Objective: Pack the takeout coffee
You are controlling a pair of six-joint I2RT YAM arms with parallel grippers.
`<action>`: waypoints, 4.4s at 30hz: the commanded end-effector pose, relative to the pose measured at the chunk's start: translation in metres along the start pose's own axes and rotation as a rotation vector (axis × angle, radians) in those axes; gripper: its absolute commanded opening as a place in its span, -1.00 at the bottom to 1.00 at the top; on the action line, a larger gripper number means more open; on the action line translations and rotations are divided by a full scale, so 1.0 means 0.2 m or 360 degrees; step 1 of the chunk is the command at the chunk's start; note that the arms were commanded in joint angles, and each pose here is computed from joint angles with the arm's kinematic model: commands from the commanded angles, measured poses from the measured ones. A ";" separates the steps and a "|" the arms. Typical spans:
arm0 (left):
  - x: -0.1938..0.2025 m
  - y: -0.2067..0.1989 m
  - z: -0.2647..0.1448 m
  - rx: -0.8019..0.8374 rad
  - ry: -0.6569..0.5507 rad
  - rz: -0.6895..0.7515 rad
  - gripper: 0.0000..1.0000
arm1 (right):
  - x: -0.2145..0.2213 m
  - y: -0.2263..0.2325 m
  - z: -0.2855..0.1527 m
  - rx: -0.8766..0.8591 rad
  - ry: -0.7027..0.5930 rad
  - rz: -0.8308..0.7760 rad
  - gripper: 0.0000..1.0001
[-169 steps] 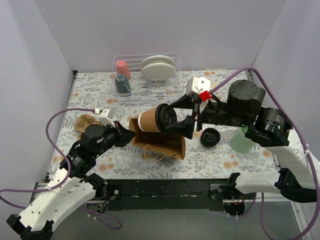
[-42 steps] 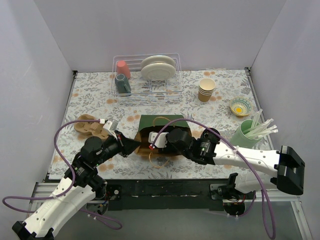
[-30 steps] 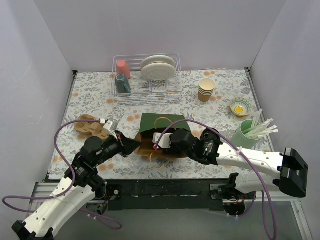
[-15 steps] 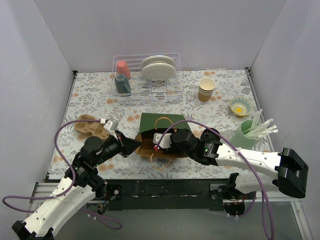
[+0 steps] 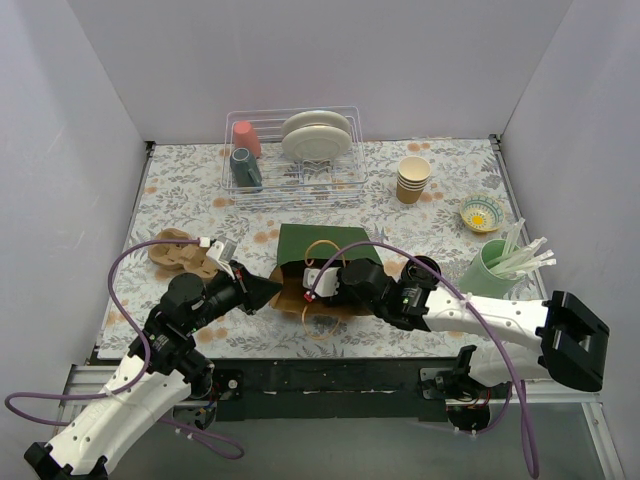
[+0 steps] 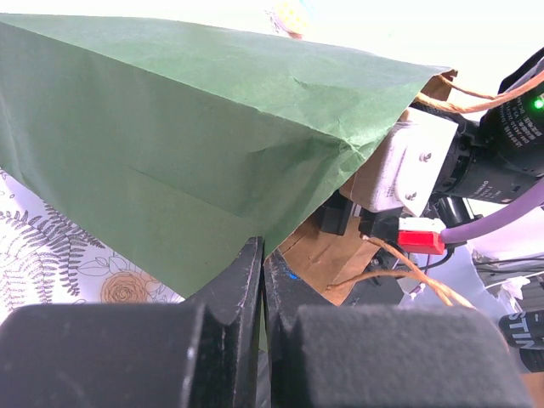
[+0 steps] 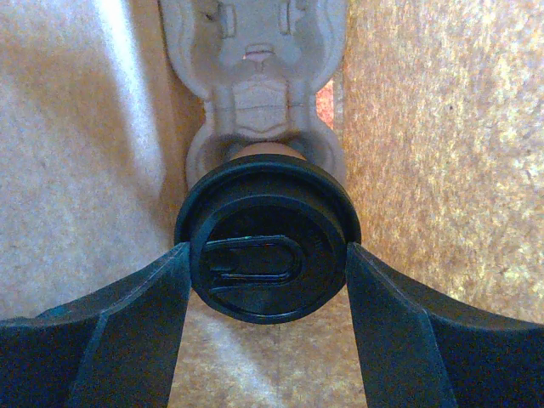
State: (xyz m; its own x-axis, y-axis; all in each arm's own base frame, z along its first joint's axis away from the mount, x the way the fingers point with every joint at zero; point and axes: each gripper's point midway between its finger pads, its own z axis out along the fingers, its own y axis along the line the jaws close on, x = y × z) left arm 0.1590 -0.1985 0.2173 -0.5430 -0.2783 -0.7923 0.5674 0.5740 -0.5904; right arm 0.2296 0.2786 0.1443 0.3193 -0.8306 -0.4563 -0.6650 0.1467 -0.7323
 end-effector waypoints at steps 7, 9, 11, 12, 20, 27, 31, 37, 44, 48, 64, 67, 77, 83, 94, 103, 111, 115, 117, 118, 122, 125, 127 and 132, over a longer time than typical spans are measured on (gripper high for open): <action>0.01 -0.02 -0.01 0.0032 0.0011 -0.0041 -1.00 | 0.01 -0.06 0.05 0.0125 -0.0004 0.0039 -0.43; 0.01 -0.02 -0.01 0.0036 0.0011 -0.0048 -1.00 | 0.03 -0.05 0.07 0.0117 0.0003 0.0038 -0.43; 0.02 -0.02 0.00 0.0023 0.0016 -0.0061 -1.00 | 0.03 -0.05 0.08 0.0122 0.0006 0.0053 -0.42; 0.02 -0.01 0.00 0.0020 0.0020 -0.0062 -1.00 | 0.04 -0.05 0.09 0.0127 0.0016 0.0071 -0.42; 0.03 0.00 0.01 -0.0003 0.0041 -0.0074 -1.00 | 0.06 -0.06 0.13 0.0158 0.0026 0.0135 -0.33; 0.03 0.00 0.01 -0.0012 0.0032 -0.0095 -1.00 | 0.07 -0.06 0.17 0.0156 0.0044 0.0154 -0.31; 0.02 0.01 0.00 -0.0018 0.0019 -0.0093 -1.00 | 0.09 -0.06 0.19 0.0151 0.0060 0.0166 -0.27; 0.02 0.01 0.00 -0.0027 0.0019 -0.0109 -1.00 | 0.09 -0.06 0.20 0.0154 0.0059 0.0173 -0.15; 0.01 0.02 0.01 -0.0041 0.0009 -0.0096 -1.00 | 0.09 -0.05 0.20 0.0119 0.0057 0.0165 -0.04; 0.00 0.02 0.01 -0.0046 0.0008 -0.0102 -1.00 | 0.09 -0.05 0.20 0.0105 0.0057 0.0168 0.18; -0.02 0.03 0.02 -0.0099 -0.0008 -0.0133 -1.00 | -0.01 -0.05 0.15 -0.0036 -0.0040 0.0184 0.75; -0.03 0.03 0.02 -0.0106 -0.0010 -0.0119 -1.00 | -0.02 -0.05 0.14 -0.0048 -0.0048 0.0183 0.77; -0.05 0.03 0.04 -0.0122 0.0000 -0.0103 -1.00 | -0.04 -0.12 0.12 -0.0021 -0.0056 0.0230 0.89; -0.07 0.02 0.05 -0.0121 0.0013 -0.0089 -1.00 | -0.04 -0.15 0.09 -0.0069 -0.0050 0.0272 0.97; -0.10 0.01 0.06 -0.0134 0.0018 -0.0086 -1.00 | -0.06 -0.18 0.05 -0.0124 -0.0039 0.0286 0.91; -0.11 0.01 0.07 -0.0140 0.0023 -0.0076 -1.00 | -0.05 -0.20 0.05 -0.0131 0.0001 0.0292 0.93; -0.11 0.01 0.07 -0.0139 0.0027 -0.0074 -1.00 | -0.06 -0.21 0.04 -0.0146 -0.0001 0.0308 0.97; -0.11 0.01 0.07 -0.0143 0.0028 -0.0072 -1.00 | -0.06 -0.21 0.04 -0.0161 0.0011 0.0306 0.90; -0.11 0.01 0.07 -0.0148 0.0027 -0.0073 -1.00 | -0.08 -0.22 0.04 -0.0164 0.0008 0.0313 0.76; -0.12 0.01 0.07 -0.0148 0.0027 -0.0070 -1.00 | -0.08 -0.22 0.03 -0.0164 0.0009 0.0323 0.75; -0.13 0.00 0.07 -0.0151 0.0022 -0.0067 -1.00 | -0.08 -0.23 0.03 -0.0164 0.0019 0.0326 0.72; -0.14 0.00 0.08 -0.0154 0.0023 -0.0068 -1.00 | -0.08 -0.24 0.03 -0.0158 0.0031 0.0322 0.71; -0.14 0.00 0.08 -0.0157 0.0023 -0.0068 -1.00 | -0.09 -0.25 0.02 -0.0154 0.0027 0.0323 0.74; -0.14 0.00 0.08 -0.0154 0.0023 -0.0070 -1.00 | -0.10 -0.27 0.00 -0.0158 0.0025 0.0333 0.87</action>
State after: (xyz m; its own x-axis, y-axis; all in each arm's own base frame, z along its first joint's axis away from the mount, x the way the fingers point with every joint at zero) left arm 0.1823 -0.2049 0.2251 -0.5972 -0.2882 -0.7485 0.4719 0.6283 -0.6185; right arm 0.2509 0.2813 0.1651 0.1577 -0.8262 -0.5409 -0.8027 0.2119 -0.5575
